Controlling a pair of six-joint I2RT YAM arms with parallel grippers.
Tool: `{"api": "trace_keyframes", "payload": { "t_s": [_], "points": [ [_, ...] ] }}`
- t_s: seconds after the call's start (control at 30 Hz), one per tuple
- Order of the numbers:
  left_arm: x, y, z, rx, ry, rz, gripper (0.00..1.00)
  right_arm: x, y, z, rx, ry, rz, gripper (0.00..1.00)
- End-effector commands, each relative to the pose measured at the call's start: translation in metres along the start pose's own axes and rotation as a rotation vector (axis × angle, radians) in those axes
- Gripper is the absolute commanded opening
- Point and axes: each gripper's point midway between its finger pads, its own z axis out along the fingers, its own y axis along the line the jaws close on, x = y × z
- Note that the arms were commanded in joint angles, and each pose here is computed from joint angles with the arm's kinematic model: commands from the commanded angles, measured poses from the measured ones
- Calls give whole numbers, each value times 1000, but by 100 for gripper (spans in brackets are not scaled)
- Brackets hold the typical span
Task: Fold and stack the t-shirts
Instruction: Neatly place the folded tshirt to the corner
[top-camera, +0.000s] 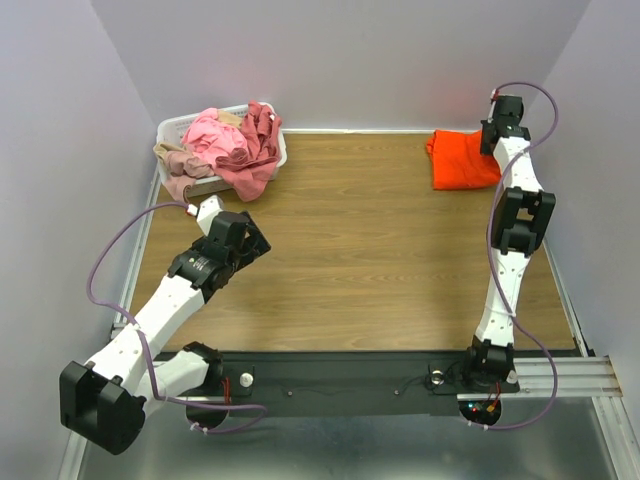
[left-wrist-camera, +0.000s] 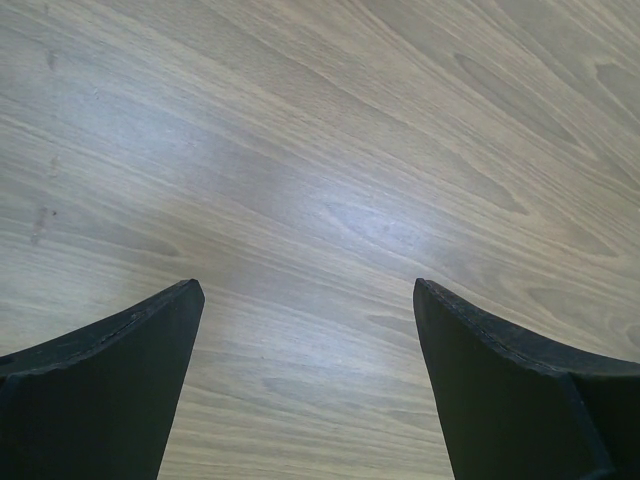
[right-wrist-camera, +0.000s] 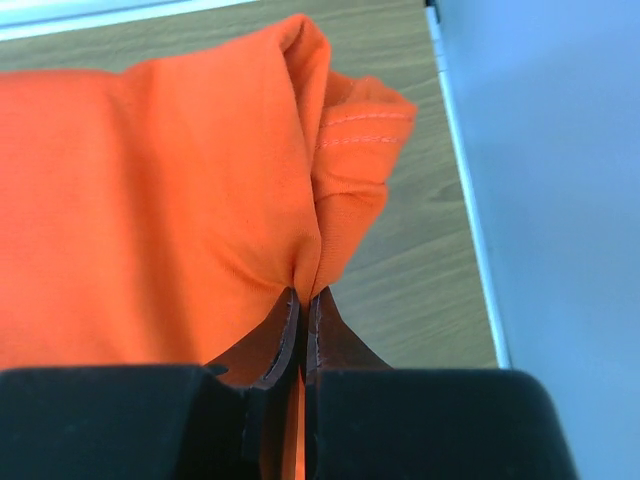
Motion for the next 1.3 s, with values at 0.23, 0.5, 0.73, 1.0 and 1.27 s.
{"api": "trace_keyframes", "payload": {
  "t_s": [0.23, 0.5, 0.73, 1.0, 1.27],
  "points": [
    [-22, -4, -8, 0, -59, -3, 98, -37, -24, 0, 65, -106, -9, 15],
    [-24, -5, -10, 9, -66, -14, 98, -68, -45, -47, 139, -176, 155, 100],
    [-22, 0, -18, -1, -55, -21, 98, -40, -3, -133, -12, -121, 338, 100],
    [5, -1, -22, 123, -9, -72, 98, 114, 66, -260, -105, 28, 351, 100],
    [20, 0, -27, 191, 11, -96, 98, 207, 60, -327, -259, 38, 440, 100]
  ]
}}
